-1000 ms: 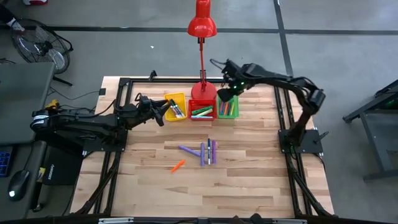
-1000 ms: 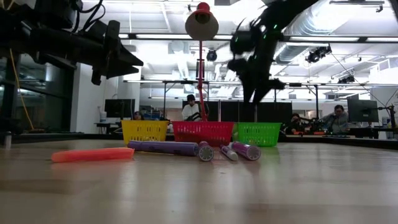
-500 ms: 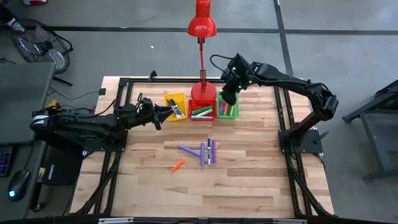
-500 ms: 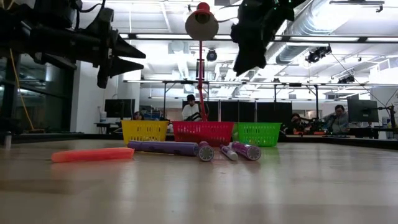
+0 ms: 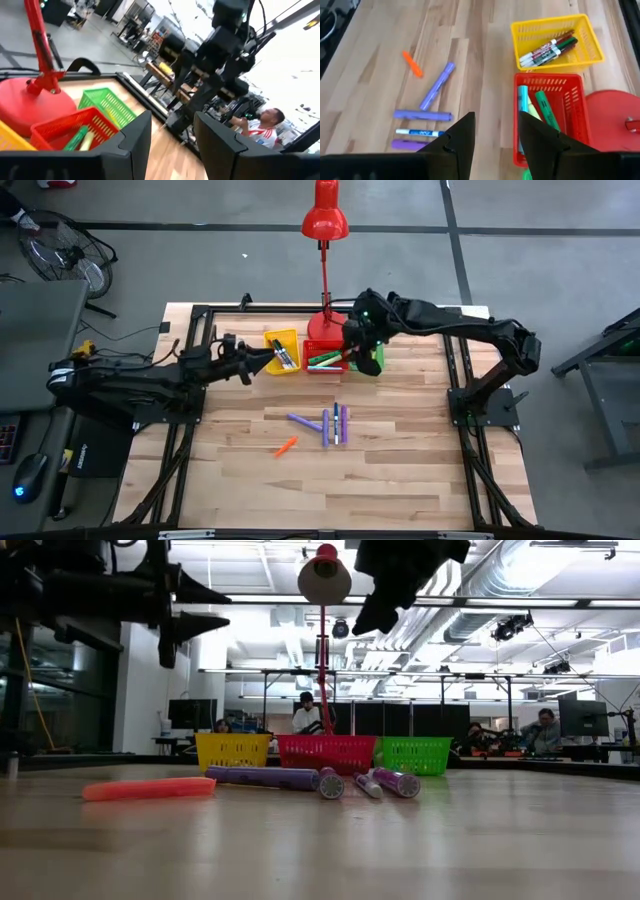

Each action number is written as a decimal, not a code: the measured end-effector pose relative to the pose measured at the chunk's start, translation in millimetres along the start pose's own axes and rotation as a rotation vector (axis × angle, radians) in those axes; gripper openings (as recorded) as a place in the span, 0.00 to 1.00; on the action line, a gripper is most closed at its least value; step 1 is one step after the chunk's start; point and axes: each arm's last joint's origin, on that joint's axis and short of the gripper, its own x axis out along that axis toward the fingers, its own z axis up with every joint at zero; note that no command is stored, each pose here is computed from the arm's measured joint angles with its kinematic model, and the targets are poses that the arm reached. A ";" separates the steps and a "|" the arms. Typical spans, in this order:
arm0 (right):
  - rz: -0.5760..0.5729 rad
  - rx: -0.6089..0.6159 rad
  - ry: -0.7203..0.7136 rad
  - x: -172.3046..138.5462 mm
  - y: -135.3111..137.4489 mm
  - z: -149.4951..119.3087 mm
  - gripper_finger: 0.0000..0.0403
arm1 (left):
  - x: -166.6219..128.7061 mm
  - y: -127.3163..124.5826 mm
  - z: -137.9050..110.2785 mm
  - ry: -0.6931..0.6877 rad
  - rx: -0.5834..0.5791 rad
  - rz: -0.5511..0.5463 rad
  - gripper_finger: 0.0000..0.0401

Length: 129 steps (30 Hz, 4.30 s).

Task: Pick & Place Markers
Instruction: Put the violet highlighter pen into the red bin

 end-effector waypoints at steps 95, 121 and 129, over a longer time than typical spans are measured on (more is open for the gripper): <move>-0.515 0.893 0.598 176.9 154.3 -86.1 0.14 | -37.8 -33.3 23.2 0.162 0.039 -0.615 0.37; -0.373 0.501 0.360 71.3 60.7 -25.3 0.14 | -33.9 -26.6 23.3 0.069 0.009 -0.422 0.37; -0.278 0.325 0.243 60.8 7.1 -17.9 0.14 | -33.3 -25.2 24.7 0.023 0.001 -0.367 0.37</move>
